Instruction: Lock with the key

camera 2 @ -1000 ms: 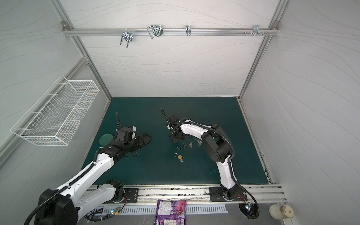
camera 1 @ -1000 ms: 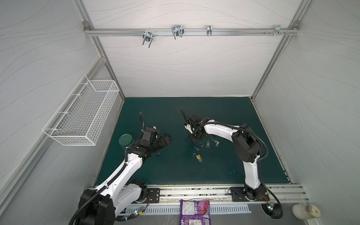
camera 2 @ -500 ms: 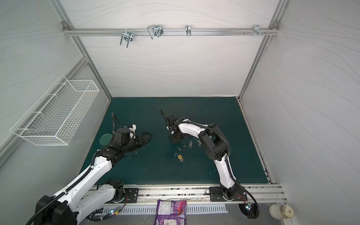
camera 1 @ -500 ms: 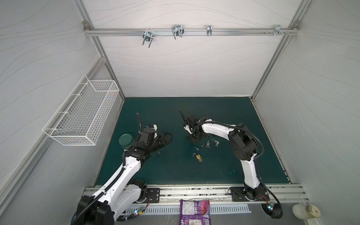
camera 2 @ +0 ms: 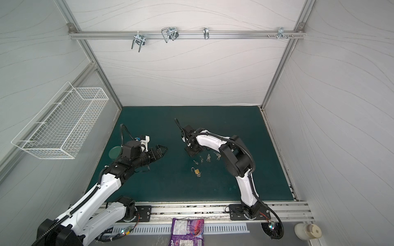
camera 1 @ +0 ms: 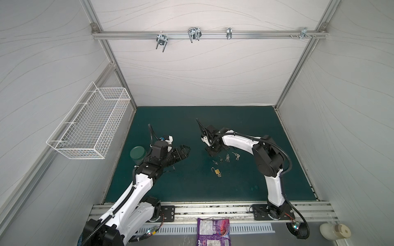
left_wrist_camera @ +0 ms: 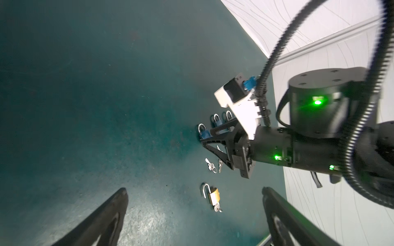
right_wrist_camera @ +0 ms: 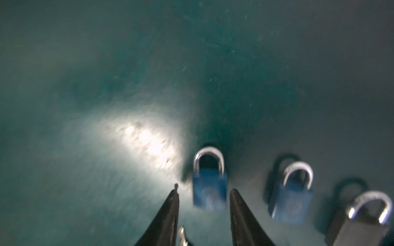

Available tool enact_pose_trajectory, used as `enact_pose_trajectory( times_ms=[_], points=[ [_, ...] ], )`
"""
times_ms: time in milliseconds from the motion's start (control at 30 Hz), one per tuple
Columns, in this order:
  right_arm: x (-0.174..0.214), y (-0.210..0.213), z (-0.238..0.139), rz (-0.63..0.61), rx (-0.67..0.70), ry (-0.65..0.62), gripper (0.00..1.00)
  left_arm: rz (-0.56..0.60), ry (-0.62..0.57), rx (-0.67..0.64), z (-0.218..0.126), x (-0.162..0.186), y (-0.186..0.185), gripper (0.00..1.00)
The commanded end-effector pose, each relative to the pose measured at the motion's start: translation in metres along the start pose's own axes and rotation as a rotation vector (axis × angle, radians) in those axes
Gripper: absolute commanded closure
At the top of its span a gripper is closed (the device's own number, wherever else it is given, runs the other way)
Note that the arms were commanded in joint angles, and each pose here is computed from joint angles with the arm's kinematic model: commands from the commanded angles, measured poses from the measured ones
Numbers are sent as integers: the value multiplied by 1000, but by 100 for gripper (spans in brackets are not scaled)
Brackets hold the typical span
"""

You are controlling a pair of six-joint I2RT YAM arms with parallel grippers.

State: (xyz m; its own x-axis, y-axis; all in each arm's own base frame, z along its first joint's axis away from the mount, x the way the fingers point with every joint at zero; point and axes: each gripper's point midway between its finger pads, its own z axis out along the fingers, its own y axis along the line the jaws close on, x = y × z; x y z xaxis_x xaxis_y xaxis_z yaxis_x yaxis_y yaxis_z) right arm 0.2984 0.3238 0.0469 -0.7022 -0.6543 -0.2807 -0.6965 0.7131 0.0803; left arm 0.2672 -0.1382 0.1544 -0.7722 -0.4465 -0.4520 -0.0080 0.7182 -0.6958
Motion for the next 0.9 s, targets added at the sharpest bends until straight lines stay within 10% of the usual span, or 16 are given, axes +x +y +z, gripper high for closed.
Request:
enact_pose_trajectory(
  times_ms=[0,367,867],
  points=[
    [-2,16,-53,42,-63,-143,59,71,7,81,-2,1,-26,1],
    [104,25,-65,172,-8,-55,59,60,134,215,36,67,-49,5],
    [104,52,-20,151,5,42,55,-102,102,197,41,79,-21,5]
  ],
)
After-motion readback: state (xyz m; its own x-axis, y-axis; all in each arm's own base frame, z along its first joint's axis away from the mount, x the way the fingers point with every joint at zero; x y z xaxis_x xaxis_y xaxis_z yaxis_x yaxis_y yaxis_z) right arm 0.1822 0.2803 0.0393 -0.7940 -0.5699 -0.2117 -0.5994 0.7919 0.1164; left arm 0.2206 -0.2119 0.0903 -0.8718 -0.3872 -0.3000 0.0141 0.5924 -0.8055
